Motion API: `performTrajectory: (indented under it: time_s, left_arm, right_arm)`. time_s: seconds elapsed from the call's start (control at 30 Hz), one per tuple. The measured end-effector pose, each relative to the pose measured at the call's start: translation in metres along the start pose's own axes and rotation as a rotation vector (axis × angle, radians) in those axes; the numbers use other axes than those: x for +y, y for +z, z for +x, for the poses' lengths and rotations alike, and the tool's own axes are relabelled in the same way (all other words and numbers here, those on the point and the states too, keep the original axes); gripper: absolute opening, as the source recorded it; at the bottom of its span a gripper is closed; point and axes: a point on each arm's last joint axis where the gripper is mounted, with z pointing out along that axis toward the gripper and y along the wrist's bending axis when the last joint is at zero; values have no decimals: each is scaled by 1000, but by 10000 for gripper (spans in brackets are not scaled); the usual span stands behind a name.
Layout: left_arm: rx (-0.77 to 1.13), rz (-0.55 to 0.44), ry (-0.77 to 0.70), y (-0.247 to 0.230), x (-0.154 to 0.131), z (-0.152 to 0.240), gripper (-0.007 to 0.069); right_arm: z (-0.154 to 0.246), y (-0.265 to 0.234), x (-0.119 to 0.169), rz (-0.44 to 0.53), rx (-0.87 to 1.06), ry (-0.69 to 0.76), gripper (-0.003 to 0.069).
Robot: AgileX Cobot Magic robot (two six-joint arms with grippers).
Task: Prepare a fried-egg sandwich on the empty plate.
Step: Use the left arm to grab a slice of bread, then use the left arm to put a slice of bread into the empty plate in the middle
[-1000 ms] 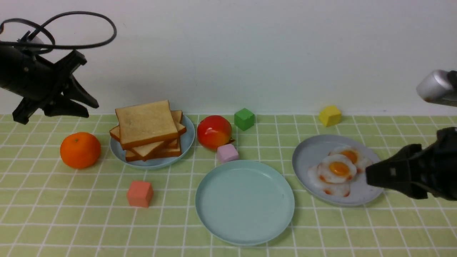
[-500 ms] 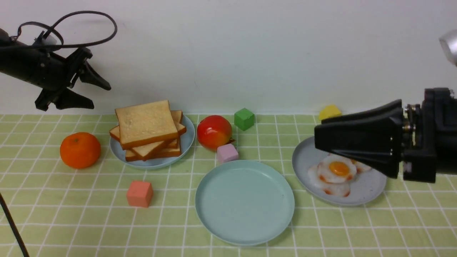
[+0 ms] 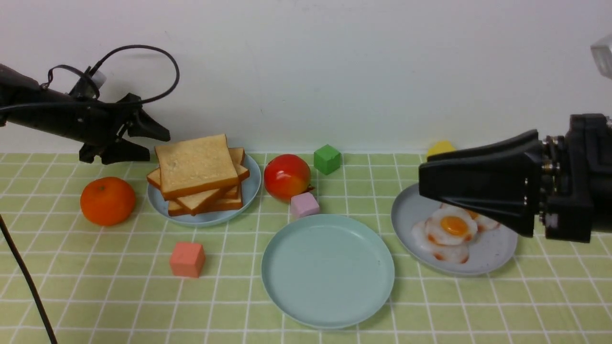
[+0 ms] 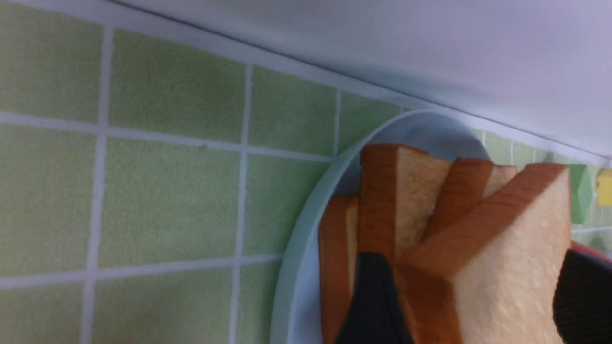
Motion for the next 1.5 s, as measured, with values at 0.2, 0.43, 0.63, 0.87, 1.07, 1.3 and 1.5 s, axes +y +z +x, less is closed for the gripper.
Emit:
performTrajectory:
  time_s: [0.2,0.43,0.63,0.87,1.07,1.3,1.5]
  left_arm:
    - [-17,12,-28,8,7,0,461]
    - [-41,16,30,8,6,-3,266]
    - [-26,37,62,7,4,-1,49]
    - [3,91,118,6,-2,1,18]
    - [27,192,264,-10,-26,3,18]
    - [12,250,329,-23,-70,11,18]
    - [130,295,384,11,-106,46,18]
  right_arm:
    - [-1,0,1,-6,-15,17,238]
    - [-1,0,1,-5,-15,41,239]
    - [-1,0,1,-5,-15,56,239]
    - [-1,0,1,-5,-16,58,239]
    - [-1,0,1,-6,-17,59,239]
    - [-1,0,1,-5,-15,57,239]
    - [0,0,-5,57,0,23,239]
